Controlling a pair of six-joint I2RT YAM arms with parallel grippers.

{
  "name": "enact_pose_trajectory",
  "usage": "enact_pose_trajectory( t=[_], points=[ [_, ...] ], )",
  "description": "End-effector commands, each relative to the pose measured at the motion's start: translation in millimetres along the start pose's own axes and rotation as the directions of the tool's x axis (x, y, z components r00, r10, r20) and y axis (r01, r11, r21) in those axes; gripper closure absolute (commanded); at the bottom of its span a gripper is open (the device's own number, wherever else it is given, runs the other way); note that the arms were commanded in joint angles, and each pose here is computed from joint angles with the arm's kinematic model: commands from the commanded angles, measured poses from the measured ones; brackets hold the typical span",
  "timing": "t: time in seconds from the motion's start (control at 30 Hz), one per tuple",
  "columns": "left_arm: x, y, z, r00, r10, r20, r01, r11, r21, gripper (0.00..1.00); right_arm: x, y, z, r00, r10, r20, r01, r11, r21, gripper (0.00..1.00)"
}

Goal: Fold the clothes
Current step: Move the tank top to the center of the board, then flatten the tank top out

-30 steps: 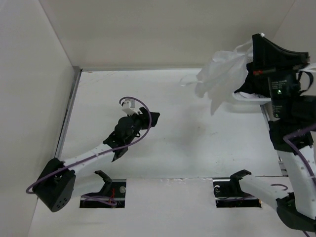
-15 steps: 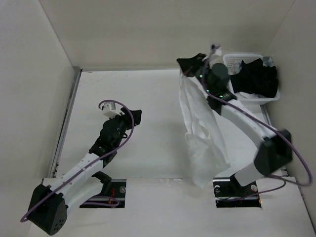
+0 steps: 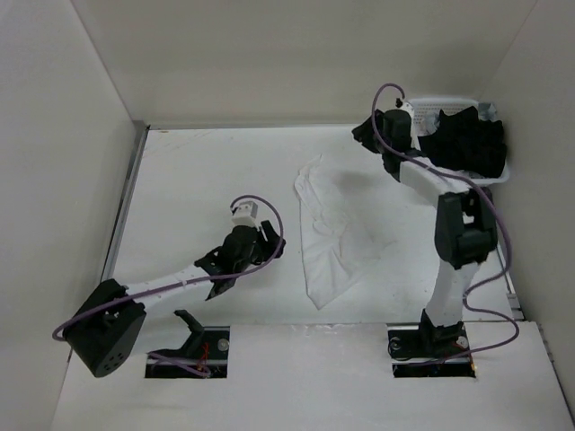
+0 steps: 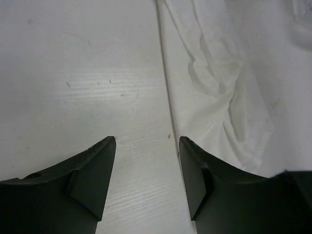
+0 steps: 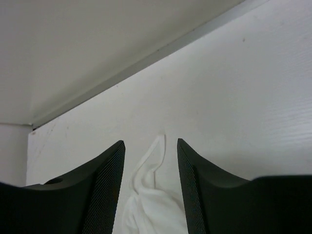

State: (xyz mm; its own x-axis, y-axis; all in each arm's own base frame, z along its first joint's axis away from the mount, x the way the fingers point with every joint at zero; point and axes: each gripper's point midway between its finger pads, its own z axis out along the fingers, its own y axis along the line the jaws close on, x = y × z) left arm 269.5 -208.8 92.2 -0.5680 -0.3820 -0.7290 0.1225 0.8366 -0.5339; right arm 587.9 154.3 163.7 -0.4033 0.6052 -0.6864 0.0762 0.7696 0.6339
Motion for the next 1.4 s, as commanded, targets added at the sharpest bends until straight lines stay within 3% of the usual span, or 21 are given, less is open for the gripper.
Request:
enact_pose_trajectory(
  t=[0.0,0.07,0.13,0.2,0.37,0.43,0.53,0.63,0.77,0.8,0.9,0.93,1.03,1.1,1.17,1.27,1.37],
  points=[
    [24.4,-19.6,1.9,0.994,0.069,-0.082,-0.066,0.997,0.046,0.47,-34.3,38.8,-69.0,0.983,-0.124,0.134,0.130,0.991,-0.035,0.53],
    [46.7,-34.8,5.0,0.981,0.127,-0.144,-0.116,0.990,0.083,0.47,-9.6,29.1,-94.8,0.980,-0.163,0.111,0.165,0.986,-0.003,0.66],
    [63.8,-48.5,9.3,0.967,0.175,-0.184,-0.155,0.981,0.117,0.47,26.7,15.7,-126.6,0.982,-0.178,0.064,0.178,0.984,0.015,0.90],
    [82.0,-66.2,12.1,0.952,0.215,-0.219,-0.181,0.970,0.165,0.47,61.9,7.8,-154.3,0.981,-0.195,0.017,0.195,0.981,0.013,0.95],
    [102.0,-90.3,19.3,0.936,0.245,-0.252,-0.185,0.954,0.237,0.51,136.8,-22.1,-205.3,0.975,-0.200,-0.100,0.205,0.977,0.049,0.80],
    [106.7,-93.2,25.6,0.932,0.249,-0.264,-0.187,0.953,0.238,0.61,157.9,-34.2,-220.6,0.972,-0.193,-0.136,0.204,0.976,0.072,0.73],
    [105.1,-89.5,34.6,0.934,0.241,-0.265,-0.188,0.959,0.211,0.88,180.1,-49.3,-236.1,0.959,-0.213,-0.187,0.233,0.968,0.094,0.64],
    [72.0,-61.8,48.0,0.965,0.173,-0.195,-0.158,0.983,0.092,0.95,194.7,-52.7,-241.3,0.949,-0.212,-0.234,0.236,0.969,0.079,0.61],
    [19.7,-23.3,56.4,0.992,0.080,-0.098,-0.084,0.995,-0.044,0.90,218.1,-35.1,-247.2,0.926,-0.250,-0.284,0.263,0.965,0.009,0.56],
    [10.0,-17.1,57.3,0.995,0.069,-0.078,-0.073,0.995,-0.062,0.85,222.6,-30.9,-247.4,0.921,-0.259,-0.291,0.270,0.963,-0.003,0.55],
    [-16.0,-3.6,54.9,0.999,0.033,-0.015,-0.034,0.996,-0.085,0.54,229.3,-20.8,-243.9,0.914,-0.277,-0.295,0.282,0.959,-0.029,0.52],
    [-19.5,0.4,51.4,0.999,0.034,-0.008,-0.035,0.995,-0.093,0.50,229.1,-17.3,-241.8,0.917,-0.277,-0.287,0.279,0.960,-0.035,0.51],
    [-15.9,19.0,33.4,0.999,0.036,-0.016,-0.037,0.991,-0.127,0.51,233.6,-2.0,-238.7,0.921,-0.271,-0.280,0.260,0.963,-0.076,0.52],
    [0.4,32.9,18.2,0.997,0.037,-0.069,-0.048,0.986,-0.162,0.61,240.0,3.8,-235.4,0.914,-0.283,-0.289,0.271,0.959,-0.084,0.63],
    [23.6,41.5,1.0,0.988,0.042,-0.148,-0.070,0.980,-0.184,0.66,246.9,6.7,-233.5,0.903,-0.307,-0.302,0.294,0.952,-0.087,0.67],
    [59.9,42.8,-24.4,0.962,0.042,-0.270,-0.096,0.977,-0.188,0.68,247.6,4.7,-231.0,0.901,-0.319,-0.296,0.312,0.947,-0.070,0.63],
    [82.4,42.7,-45.7,0.939,0.022,-0.344,-0.097,0.975,-0.201,0.63,244.9,4.2,-231.9,0.905,-0.321,-0.280,0.317,0.946,-0.061,0.57]
  ],
)
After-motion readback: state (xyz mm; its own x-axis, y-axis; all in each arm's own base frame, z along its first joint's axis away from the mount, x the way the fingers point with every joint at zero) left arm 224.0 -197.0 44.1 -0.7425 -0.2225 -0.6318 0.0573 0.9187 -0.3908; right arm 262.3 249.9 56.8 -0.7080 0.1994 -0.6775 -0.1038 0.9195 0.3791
